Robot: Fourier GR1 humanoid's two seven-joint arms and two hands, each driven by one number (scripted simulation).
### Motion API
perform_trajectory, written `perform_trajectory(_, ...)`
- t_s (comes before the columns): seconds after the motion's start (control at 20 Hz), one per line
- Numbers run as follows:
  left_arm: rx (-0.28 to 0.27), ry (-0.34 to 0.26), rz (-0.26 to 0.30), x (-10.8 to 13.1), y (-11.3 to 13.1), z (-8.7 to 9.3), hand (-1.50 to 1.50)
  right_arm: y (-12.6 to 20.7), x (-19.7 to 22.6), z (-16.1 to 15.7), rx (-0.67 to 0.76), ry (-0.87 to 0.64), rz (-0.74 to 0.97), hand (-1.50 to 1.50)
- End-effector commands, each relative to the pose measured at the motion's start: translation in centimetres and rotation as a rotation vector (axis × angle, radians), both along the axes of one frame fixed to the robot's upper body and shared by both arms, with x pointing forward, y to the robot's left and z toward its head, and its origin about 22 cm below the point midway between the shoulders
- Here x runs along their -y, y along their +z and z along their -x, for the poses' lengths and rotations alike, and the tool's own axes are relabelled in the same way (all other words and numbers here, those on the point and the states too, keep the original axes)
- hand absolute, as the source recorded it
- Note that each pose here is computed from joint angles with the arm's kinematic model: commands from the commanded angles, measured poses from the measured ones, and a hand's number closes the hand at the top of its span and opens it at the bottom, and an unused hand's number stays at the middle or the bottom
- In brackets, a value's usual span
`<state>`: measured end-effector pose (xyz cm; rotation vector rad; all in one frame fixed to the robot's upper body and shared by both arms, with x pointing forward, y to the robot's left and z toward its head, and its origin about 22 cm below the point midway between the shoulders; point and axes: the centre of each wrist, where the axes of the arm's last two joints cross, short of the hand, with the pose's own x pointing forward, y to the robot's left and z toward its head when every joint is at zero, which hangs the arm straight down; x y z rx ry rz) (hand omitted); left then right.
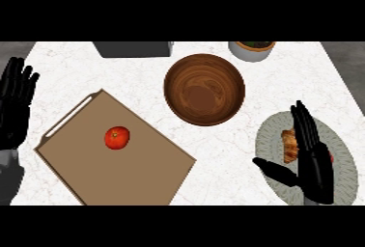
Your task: Pick the bell pepper from the placemat and place it in the bowl
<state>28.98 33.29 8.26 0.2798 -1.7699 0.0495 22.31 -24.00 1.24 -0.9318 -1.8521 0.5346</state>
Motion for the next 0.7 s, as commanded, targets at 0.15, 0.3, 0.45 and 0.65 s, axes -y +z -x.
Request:
perform_trajectory(0.15, -0.003, 0.010, -0.003, -0.9, -0.9, 0.8, 0.00, 4.5, 1.7, 4.2, -0.136, -0.212, 0.209, -1.50)
perform_trajectory(0.3, 0.003, 0.003, 0.001, -0.7, -1.0, 0.5, 0.00, 5.9, 1.9, 4.5, -0.331, -0.283, 0.300, -1.50)
perform_trajectory(0.45, 0.010, -0.011, -0.008, -0.3, 0.0, 0.6, 0.00, 7.7, 1.9, 5.4, -0.501, -0.317, 0.405, -1.50)
perform_trajectory(0.65, 0.029, -0.015, 0.002, 0.8, 0.2, 0.0, 0.00, 11.0, 0.3, 6.8, -0.659, -0.308, 0.469, -1.50)
